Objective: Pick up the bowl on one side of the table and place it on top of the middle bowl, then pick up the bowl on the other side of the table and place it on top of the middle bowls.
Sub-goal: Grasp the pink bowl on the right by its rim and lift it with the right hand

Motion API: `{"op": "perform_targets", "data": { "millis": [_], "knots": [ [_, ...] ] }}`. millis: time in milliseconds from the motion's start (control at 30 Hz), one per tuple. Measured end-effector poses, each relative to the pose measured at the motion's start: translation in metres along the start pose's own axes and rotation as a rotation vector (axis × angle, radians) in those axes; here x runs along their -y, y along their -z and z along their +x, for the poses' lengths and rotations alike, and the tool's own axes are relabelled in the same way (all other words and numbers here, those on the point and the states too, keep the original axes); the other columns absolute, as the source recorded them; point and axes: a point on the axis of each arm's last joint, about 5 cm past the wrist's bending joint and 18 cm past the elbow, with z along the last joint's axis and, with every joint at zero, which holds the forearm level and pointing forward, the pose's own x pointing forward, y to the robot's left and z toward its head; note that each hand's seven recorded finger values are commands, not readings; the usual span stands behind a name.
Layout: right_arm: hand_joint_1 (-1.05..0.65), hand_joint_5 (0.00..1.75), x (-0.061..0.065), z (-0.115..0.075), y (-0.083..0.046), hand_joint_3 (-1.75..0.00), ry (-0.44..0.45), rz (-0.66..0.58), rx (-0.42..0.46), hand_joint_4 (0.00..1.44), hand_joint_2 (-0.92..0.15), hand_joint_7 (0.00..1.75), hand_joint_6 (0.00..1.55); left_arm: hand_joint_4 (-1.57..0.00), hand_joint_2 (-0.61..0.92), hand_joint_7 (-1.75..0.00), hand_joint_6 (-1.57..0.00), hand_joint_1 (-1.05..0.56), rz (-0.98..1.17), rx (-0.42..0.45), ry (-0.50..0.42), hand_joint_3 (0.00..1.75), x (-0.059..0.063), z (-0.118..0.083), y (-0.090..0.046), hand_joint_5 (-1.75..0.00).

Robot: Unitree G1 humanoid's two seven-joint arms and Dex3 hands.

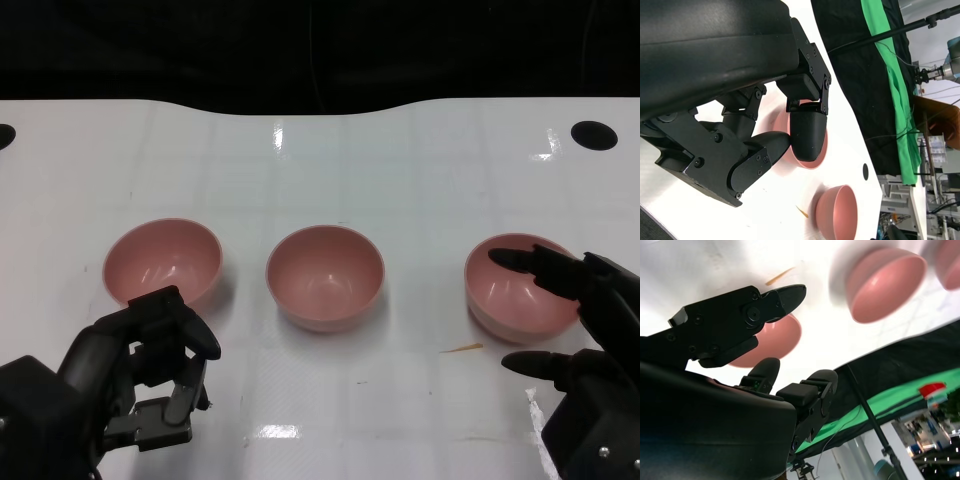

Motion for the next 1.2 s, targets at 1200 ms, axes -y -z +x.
{"op": "perform_targets", "data": {
  "millis": [1200],
  "knots": [
    [-0.52, 0.24, -0.038, 0.044, 0.022, 0.00, -0.145, -0.445, -0.094, 0.36, -0.85, 0.01, 0.41, -0.78, 0.45, -1.54, -0.74, -0.15, 0.016, 0.016, 0.003, 1.26, 0.001, -0.001, 0.000, -1.75]
  ]
}}
